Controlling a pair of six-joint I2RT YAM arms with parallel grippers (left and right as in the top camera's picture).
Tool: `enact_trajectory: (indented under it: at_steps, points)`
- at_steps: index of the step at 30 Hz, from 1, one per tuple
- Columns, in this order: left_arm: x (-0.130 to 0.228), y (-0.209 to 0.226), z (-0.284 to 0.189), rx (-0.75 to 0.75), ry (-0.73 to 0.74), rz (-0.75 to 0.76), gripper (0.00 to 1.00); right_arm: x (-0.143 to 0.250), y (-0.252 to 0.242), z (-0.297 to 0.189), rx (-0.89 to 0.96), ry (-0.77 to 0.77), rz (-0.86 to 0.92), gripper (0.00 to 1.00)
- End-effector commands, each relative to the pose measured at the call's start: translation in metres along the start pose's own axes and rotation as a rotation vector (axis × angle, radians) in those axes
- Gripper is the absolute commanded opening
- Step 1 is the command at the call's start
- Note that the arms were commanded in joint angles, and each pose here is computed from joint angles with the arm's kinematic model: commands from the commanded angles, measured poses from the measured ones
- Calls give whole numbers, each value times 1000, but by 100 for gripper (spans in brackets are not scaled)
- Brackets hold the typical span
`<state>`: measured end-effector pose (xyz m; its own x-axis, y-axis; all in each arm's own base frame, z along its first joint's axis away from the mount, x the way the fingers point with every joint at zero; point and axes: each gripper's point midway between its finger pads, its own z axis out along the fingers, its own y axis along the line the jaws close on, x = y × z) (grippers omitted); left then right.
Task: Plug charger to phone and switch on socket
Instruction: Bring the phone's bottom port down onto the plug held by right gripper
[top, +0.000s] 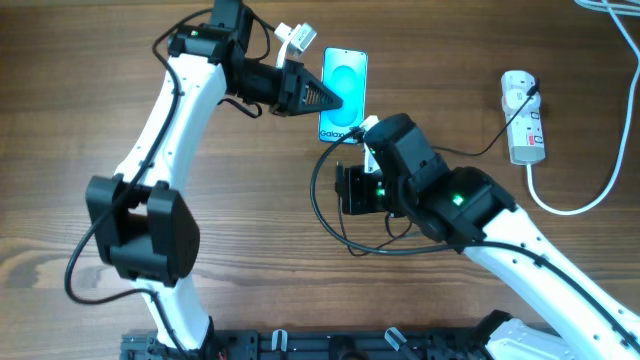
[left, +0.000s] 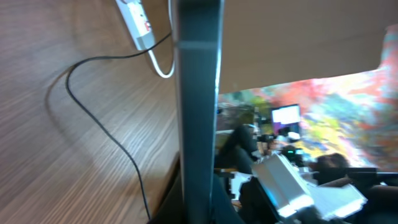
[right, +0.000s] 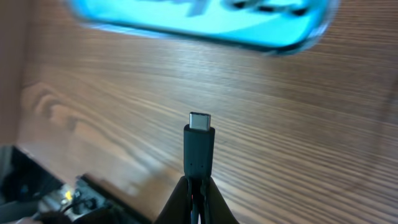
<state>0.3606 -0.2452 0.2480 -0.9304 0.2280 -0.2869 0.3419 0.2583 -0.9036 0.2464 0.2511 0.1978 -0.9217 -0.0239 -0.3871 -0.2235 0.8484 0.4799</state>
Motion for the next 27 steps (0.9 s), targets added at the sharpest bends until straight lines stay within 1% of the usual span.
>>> enact_trajectory:
  at_steps: [1, 9, 16, 27]
  points:
    - [0, -11, -11, -123, -27, 47, 4, -14, -9, 0, 64, -54, 22, 5]
    - [1, -15, -2, -125, -12, 76, 4, -21, 10, -3, -18, -67, -1, 5]
    - [3, -17, 1, -115, -3, 70, 4, -28, 4, -4, 17, -105, 7, 4]
    - [4, -17, 1, -115, -1, 65, 4, -30, 9, -4, -6, -109, 19, 4]
